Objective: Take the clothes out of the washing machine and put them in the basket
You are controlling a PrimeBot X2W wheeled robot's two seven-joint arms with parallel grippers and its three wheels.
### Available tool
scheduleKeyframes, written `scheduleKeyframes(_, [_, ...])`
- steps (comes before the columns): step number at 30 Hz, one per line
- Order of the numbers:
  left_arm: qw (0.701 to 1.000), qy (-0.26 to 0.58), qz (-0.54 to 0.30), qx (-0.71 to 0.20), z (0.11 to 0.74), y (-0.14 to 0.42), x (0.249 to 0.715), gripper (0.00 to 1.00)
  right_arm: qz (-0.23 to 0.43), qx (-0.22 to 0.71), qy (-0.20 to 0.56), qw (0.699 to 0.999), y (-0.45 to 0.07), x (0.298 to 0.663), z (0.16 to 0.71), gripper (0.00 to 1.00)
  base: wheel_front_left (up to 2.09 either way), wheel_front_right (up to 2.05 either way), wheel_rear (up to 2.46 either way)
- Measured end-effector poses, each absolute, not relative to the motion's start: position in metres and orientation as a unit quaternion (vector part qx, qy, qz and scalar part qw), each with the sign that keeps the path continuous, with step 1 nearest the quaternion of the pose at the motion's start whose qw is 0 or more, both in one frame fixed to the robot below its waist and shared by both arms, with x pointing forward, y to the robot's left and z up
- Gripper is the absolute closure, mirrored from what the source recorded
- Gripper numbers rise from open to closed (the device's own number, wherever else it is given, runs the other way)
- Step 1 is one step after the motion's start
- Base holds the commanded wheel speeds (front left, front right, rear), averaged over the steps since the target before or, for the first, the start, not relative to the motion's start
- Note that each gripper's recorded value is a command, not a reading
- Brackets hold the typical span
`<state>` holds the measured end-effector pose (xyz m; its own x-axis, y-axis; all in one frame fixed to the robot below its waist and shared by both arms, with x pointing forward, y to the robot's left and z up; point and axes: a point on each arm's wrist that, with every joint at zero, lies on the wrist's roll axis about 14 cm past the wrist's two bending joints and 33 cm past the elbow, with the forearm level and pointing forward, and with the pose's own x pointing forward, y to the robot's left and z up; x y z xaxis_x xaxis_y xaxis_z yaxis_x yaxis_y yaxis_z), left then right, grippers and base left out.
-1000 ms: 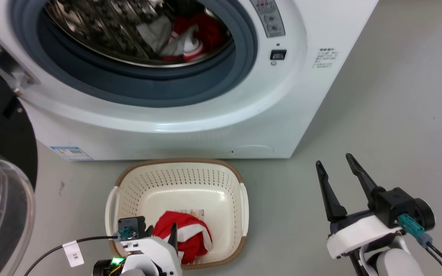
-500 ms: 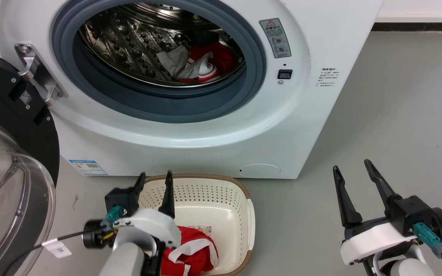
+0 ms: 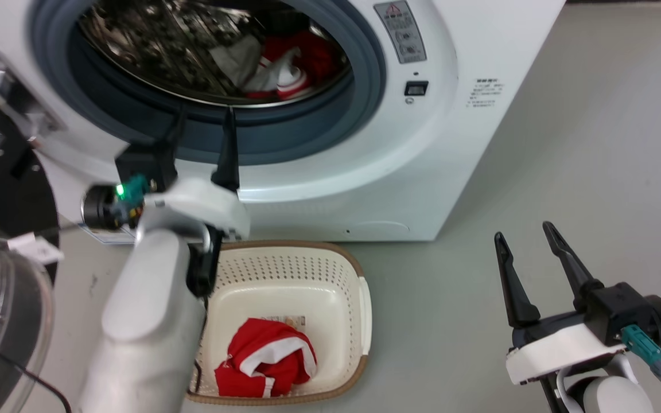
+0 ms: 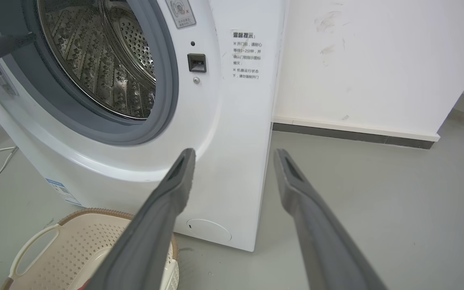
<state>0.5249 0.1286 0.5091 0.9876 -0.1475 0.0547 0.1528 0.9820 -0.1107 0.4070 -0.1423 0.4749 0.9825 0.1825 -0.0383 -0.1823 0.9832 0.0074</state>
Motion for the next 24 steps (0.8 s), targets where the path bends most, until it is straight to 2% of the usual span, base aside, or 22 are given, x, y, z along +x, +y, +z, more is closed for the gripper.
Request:
scheduleKeyframes(16, [0.985,0.115,-0.125,-0.009,0.448,0.105,0.651,0.0,0.049,0.025,0.068,0.996,-0.17,0.423,0.426,0.0,0.0,0.0,0.0])
scheduleKeyframes(24, [0.967,0.21,-0.145,-0.007,0.4,0.077,0.691,0.0,0.017,0.036,0.109,0.993,-0.189,0.415,0.396,0.0,0.0,0.0,0.0])
